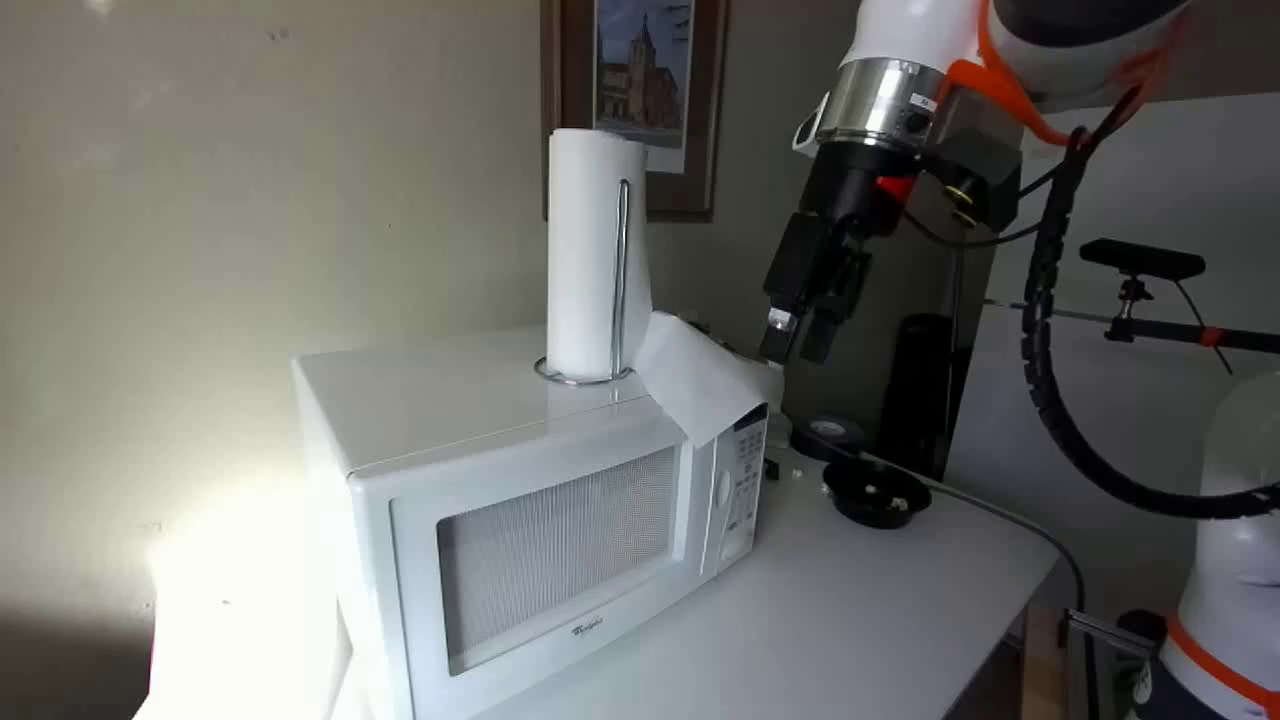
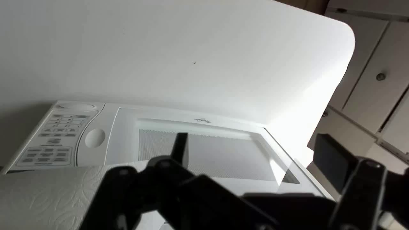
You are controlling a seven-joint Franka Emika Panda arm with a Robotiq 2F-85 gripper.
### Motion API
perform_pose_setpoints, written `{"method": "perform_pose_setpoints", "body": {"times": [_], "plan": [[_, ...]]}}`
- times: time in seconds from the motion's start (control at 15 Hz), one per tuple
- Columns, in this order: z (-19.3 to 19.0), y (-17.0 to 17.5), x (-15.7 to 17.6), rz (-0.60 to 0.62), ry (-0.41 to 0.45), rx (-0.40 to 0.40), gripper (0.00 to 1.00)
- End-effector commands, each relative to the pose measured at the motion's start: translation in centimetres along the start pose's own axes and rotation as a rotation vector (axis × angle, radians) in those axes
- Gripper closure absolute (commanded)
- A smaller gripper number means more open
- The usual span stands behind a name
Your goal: Tear one napkin from the roll.
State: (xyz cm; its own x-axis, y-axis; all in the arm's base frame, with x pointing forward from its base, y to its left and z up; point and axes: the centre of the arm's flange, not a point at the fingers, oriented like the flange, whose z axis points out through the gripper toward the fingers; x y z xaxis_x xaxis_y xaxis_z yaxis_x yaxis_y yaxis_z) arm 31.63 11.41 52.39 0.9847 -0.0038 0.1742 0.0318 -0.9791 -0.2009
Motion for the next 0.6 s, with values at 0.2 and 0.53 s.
{"method": "perform_pose_setpoints", "body": {"times": [0.2,0.53], "plan": [[0.0,0.0,0.0,0.0,0.0,0.0,0.0],[-0.4,2.1,2.6,0.064,0.057,-0.027,0.0]]}}
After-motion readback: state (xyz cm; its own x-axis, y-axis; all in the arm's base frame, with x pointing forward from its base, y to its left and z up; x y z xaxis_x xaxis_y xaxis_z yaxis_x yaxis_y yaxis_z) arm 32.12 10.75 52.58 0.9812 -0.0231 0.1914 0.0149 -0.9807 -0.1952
